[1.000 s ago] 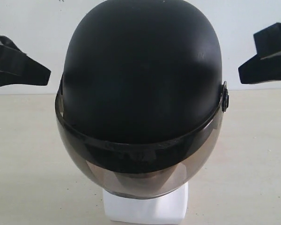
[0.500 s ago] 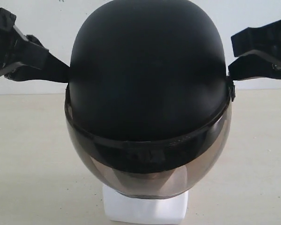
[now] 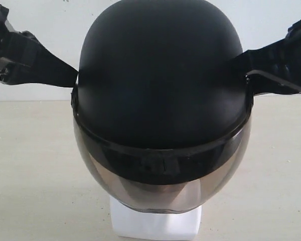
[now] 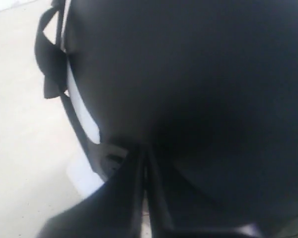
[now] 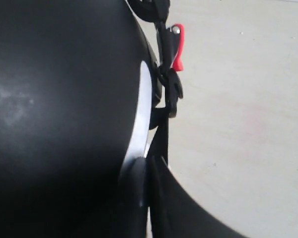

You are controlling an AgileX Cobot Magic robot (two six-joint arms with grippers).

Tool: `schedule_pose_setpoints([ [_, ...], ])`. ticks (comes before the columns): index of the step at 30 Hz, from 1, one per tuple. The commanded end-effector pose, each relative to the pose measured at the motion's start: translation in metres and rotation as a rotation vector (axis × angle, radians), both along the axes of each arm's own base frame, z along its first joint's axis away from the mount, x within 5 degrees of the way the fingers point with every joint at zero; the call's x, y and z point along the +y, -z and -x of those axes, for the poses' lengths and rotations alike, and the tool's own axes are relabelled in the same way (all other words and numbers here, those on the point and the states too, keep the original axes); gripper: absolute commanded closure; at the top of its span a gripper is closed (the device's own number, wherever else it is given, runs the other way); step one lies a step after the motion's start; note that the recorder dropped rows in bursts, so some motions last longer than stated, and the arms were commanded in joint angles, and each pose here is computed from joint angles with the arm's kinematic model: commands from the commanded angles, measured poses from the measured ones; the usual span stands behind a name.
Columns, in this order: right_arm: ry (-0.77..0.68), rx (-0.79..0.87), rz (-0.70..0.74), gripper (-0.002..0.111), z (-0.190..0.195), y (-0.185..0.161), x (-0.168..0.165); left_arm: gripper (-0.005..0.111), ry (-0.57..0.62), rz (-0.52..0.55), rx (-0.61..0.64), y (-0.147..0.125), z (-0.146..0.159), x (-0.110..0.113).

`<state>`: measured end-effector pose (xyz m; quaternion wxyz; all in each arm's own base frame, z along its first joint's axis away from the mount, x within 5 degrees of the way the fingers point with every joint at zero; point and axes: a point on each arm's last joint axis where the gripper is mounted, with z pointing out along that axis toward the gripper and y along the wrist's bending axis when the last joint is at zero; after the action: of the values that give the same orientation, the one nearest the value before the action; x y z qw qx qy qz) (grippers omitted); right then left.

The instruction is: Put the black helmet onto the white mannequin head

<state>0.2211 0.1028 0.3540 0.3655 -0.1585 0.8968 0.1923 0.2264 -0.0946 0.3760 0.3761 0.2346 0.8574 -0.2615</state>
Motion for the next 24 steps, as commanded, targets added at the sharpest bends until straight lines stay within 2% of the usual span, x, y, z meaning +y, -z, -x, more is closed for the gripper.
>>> schedule_pose_setpoints([
  [1,-0.004,0.002,-0.070,0.109,0.000,-0.001,0.006,0.102,0.059,0.104,-0.004,-0.015,0.017,-0.009],
  [10,-0.016,-0.020,-0.056,0.109,0.012,-0.010,0.001,0.102,0.046,0.051,0.000,-0.014,0.021,-0.005],
  [15,-0.051,-0.037,-0.040,0.109,0.040,-0.025,-0.008,0.102,-0.103,-0.112,-0.050,-0.014,0.022,0.014],
  [17,-0.048,-0.064,-0.047,0.109,0.047,-0.030,-0.011,0.102,-0.128,-0.153,-0.055,-0.012,0.021,0.018],
  [20,-0.032,-0.054,-0.066,0.109,0.049,-0.032,-0.012,0.102,-0.134,-0.148,-0.052,-0.012,0.019,0.018],
  [24,-0.032,-0.029,-0.079,0.109,0.044,-0.028,-0.008,0.102,-0.134,-0.090,-0.032,-0.010,0.014,0.013],
])
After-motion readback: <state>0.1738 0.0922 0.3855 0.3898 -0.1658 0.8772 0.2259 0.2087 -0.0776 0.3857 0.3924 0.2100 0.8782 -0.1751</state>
